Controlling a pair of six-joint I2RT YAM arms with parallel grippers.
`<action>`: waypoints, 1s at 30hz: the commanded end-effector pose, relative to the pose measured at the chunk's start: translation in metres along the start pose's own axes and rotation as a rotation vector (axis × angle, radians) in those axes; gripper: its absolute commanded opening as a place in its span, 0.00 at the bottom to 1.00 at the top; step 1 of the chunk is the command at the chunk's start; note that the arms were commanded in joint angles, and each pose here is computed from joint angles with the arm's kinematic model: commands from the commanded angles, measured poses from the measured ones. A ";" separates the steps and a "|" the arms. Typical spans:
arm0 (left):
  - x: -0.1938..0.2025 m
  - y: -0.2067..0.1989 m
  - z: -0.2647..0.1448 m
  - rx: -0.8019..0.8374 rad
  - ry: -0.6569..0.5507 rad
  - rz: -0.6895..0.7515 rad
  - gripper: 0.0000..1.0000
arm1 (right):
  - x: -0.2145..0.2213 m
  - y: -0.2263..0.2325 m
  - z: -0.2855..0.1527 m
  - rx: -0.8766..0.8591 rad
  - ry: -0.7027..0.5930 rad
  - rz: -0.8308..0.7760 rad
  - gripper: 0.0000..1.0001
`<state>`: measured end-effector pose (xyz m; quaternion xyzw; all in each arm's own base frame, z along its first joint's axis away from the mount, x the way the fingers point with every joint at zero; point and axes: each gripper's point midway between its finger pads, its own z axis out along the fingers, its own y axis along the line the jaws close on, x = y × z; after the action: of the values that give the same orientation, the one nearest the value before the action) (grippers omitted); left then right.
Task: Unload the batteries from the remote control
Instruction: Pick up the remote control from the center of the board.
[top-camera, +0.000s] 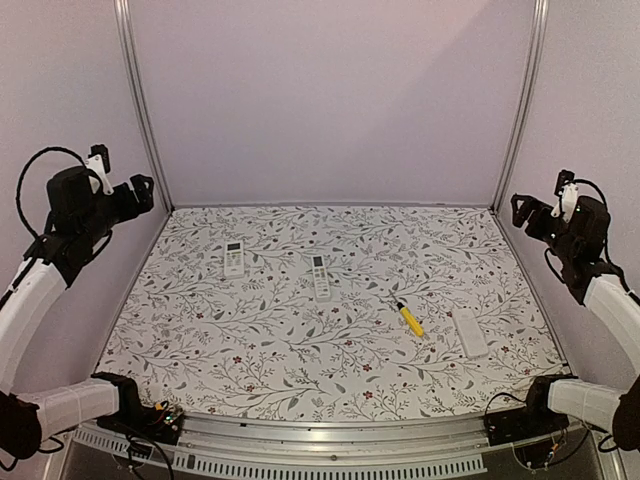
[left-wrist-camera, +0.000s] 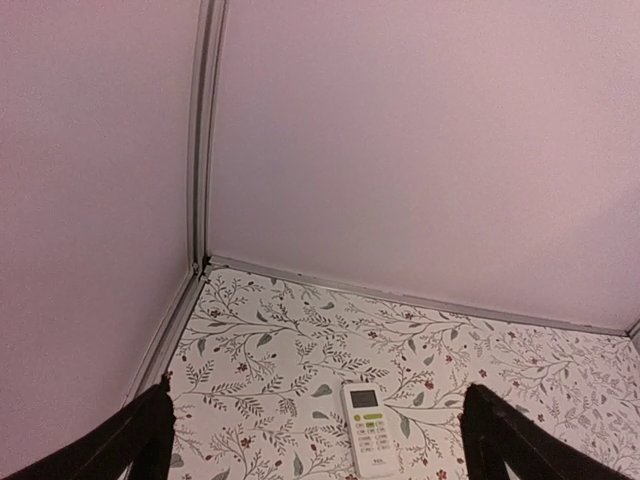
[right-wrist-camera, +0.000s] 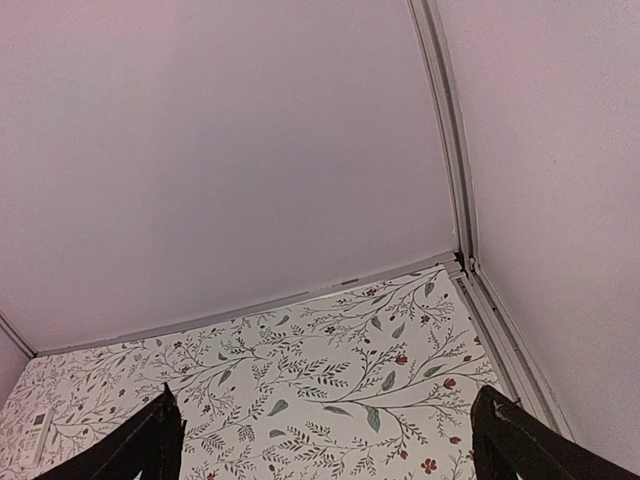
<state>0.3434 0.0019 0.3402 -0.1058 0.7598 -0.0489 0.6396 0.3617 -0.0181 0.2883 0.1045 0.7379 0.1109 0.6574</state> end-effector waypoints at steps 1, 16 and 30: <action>0.001 -0.002 0.006 0.014 0.009 0.007 1.00 | 0.005 -0.002 0.002 0.015 0.026 0.033 0.99; -0.012 -0.065 0.047 0.126 0.140 0.098 1.00 | 0.006 0.032 -0.004 -0.124 0.166 -0.014 0.99; 0.063 -0.107 0.068 0.237 0.302 0.130 1.00 | 0.156 0.187 0.024 -0.196 0.590 -0.082 0.96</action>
<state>0.4179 -0.1152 0.2866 0.0389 0.8432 -0.1055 0.5257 0.3624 0.1688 0.2067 -0.0400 0.8703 0.1967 0.4497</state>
